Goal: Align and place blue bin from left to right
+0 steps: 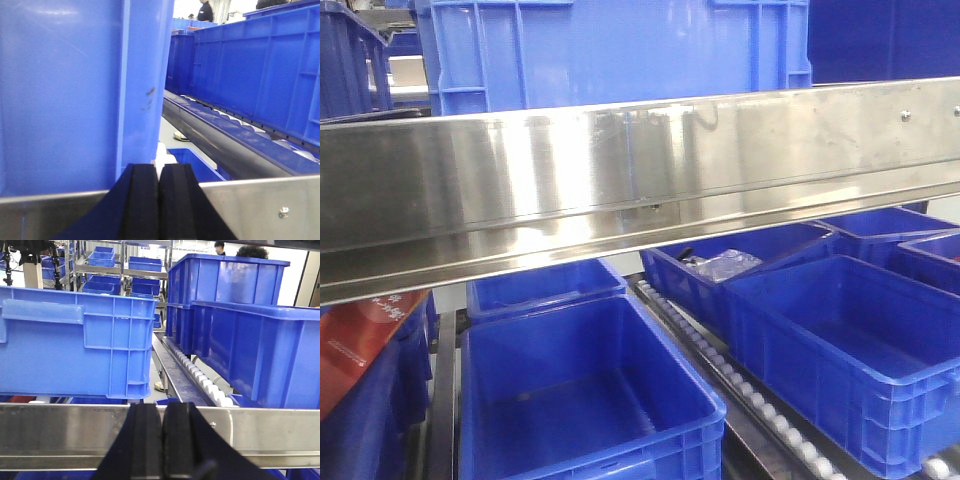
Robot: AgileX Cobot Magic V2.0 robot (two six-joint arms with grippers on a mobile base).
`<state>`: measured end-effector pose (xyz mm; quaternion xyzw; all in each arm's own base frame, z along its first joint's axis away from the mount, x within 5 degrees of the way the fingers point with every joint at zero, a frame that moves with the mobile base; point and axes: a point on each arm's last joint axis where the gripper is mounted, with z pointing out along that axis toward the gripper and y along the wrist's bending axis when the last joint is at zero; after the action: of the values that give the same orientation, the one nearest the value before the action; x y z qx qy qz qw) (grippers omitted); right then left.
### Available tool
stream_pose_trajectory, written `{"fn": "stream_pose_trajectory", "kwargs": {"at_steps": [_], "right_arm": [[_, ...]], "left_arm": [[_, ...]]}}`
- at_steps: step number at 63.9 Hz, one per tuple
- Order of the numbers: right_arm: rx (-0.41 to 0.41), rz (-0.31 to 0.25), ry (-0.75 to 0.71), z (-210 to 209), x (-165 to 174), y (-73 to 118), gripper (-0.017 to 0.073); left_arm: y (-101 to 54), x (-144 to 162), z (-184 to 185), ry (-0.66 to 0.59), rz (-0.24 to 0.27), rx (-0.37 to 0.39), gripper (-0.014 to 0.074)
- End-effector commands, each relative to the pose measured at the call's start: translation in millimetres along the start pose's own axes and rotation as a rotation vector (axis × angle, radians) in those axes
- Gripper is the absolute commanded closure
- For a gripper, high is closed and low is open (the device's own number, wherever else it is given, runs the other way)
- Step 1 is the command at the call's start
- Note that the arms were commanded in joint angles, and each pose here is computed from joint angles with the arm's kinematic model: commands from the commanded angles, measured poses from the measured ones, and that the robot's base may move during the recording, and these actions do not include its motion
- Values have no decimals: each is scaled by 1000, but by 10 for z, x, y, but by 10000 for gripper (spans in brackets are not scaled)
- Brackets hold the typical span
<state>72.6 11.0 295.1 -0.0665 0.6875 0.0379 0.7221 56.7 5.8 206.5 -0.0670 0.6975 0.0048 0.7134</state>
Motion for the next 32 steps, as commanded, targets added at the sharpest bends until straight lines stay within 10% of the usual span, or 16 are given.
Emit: {"fn": "stream_pose_trajectory", "kwargs": {"at_steps": [1,16,32], "right_arm": [[39,-11,13,-25,19,-27,713],[237,-18,5,-180,314,-122,713],[265,39,-10,-229,839,-111,713]], "left_arm": [[-1,-36,-6,-35,-4,1,704],[-1,-36,-6,-35,-4,1,704],[-1,-36,-6,-35,-4,1,704]]}}
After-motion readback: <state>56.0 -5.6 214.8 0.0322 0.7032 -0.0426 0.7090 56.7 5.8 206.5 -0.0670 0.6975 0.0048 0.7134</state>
